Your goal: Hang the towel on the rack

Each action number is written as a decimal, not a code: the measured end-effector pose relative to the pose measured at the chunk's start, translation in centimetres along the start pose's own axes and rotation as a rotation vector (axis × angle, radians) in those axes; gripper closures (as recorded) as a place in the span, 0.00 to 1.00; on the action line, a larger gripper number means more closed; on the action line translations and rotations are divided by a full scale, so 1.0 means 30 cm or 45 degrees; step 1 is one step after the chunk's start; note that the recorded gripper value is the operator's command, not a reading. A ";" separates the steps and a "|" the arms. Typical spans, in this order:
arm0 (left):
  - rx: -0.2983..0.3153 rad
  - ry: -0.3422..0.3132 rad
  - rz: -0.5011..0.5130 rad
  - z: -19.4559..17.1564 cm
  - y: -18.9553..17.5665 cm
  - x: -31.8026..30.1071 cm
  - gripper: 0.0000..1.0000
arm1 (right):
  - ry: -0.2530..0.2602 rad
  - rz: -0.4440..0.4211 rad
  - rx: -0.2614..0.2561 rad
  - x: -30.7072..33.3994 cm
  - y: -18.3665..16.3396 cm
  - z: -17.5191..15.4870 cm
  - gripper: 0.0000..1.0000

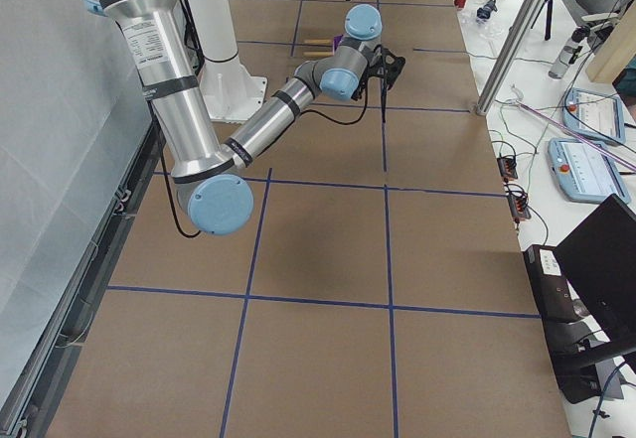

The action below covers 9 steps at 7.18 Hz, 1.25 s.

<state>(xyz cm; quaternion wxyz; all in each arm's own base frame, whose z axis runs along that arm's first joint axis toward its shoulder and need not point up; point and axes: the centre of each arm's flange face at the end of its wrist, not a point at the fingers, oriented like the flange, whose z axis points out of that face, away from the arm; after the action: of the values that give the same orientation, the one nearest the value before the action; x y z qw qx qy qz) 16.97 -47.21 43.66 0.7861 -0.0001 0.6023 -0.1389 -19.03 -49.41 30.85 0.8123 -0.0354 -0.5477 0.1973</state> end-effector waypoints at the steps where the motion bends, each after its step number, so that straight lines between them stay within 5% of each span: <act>1: 0.046 -0.040 0.169 -0.035 -0.066 -0.098 0.00 | 0.069 -0.130 0.035 0.178 -0.086 -0.025 0.00; 4: 0.201 -0.281 0.672 -0.163 -0.193 -0.440 0.00 | 0.303 -0.532 0.054 0.713 -0.364 -0.125 0.00; 6: 0.221 -0.492 0.866 -0.270 -0.275 -0.610 0.00 | 0.474 -0.753 -0.040 0.976 -0.486 -0.252 0.00; 8: 0.148 -0.665 0.908 -0.401 -0.337 -0.727 0.00 | 0.556 -0.843 -0.157 1.121 -0.511 -0.332 0.00; 9: 0.072 -0.673 0.845 -0.424 -0.336 -0.767 0.00 | 0.560 -0.836 -0.191 1.175 -0.505 -0.334 0.00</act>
<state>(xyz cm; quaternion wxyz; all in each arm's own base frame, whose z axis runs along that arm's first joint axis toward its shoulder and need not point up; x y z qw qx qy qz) -2.71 -49.75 63.64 0.9152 0.1798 0.3435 0.1098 5.65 -49.09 61.88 0.9252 0.0407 -0.3557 -0.1255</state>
